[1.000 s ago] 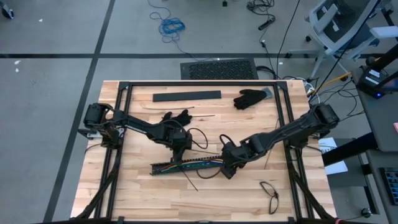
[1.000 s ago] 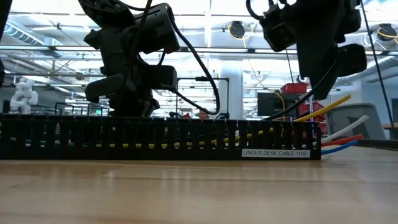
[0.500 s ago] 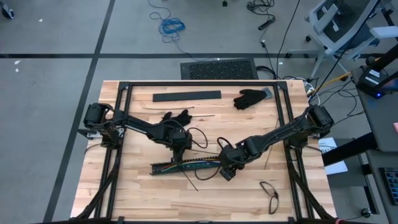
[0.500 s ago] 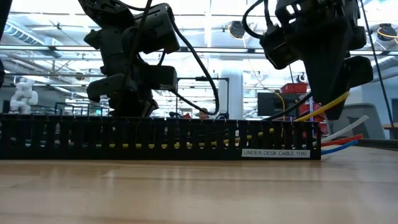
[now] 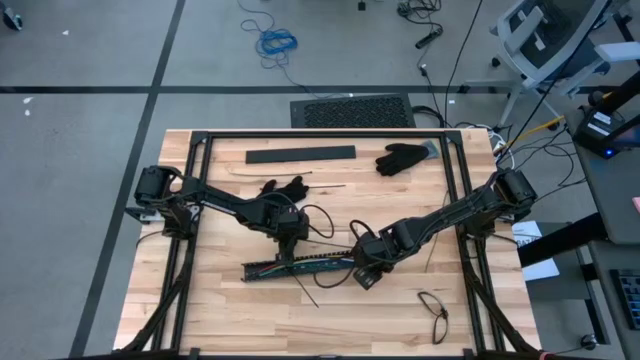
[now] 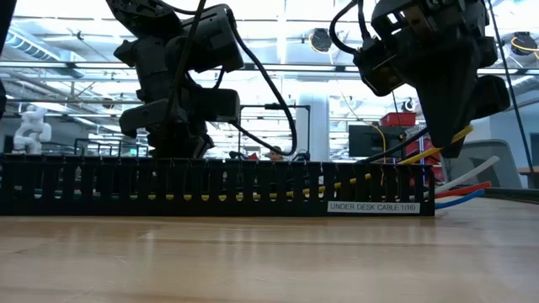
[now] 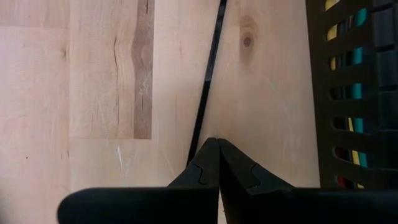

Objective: Ziptie cables
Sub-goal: Put the zip tied cabled wires into the cable duct

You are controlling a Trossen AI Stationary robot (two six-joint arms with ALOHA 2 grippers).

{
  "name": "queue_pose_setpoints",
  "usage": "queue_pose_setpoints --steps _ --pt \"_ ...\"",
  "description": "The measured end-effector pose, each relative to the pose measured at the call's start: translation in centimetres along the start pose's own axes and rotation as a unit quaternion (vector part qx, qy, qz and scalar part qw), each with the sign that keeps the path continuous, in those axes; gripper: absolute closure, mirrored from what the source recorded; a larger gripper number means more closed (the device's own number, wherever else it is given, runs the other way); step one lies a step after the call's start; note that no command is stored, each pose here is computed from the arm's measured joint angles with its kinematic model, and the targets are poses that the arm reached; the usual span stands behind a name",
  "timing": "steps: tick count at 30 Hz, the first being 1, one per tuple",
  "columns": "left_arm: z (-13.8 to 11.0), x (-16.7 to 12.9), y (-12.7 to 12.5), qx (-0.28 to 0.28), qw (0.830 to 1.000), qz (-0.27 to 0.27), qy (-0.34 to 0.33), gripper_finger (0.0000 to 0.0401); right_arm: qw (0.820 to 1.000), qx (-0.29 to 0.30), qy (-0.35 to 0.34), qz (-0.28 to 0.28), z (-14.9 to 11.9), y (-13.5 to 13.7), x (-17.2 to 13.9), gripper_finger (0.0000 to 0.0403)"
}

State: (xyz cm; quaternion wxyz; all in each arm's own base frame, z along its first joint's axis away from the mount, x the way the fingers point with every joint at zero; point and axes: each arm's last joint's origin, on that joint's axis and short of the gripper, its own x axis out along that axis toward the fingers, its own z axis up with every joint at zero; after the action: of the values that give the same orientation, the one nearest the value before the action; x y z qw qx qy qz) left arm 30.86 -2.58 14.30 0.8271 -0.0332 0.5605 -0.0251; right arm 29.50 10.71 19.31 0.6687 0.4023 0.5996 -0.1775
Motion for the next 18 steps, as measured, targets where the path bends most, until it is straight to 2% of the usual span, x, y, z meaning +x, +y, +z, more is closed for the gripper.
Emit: queue_pose_setpoints --steps 4,6,18 --pt "0.1 0.0 0.0 0.000 1.000 -0.002 -0.003 0.0400 1.000 0.002 0.002 0.001 0.0 0.0 0.0 0.0369" --pt "0.1 0.0 0.0 0.000 1.000 -0.002 -0.003 0.0400 1.000 0.000 0.011 0.005 -0.1 0.0 0.0 0.0391" --pt "0.1 0.0 0.0 0.001 1.000 -0.002 -0.005 0.0400 0.999 -0.010 0.042 0.028 -0.2 -0.3 -1.7 0.0397"
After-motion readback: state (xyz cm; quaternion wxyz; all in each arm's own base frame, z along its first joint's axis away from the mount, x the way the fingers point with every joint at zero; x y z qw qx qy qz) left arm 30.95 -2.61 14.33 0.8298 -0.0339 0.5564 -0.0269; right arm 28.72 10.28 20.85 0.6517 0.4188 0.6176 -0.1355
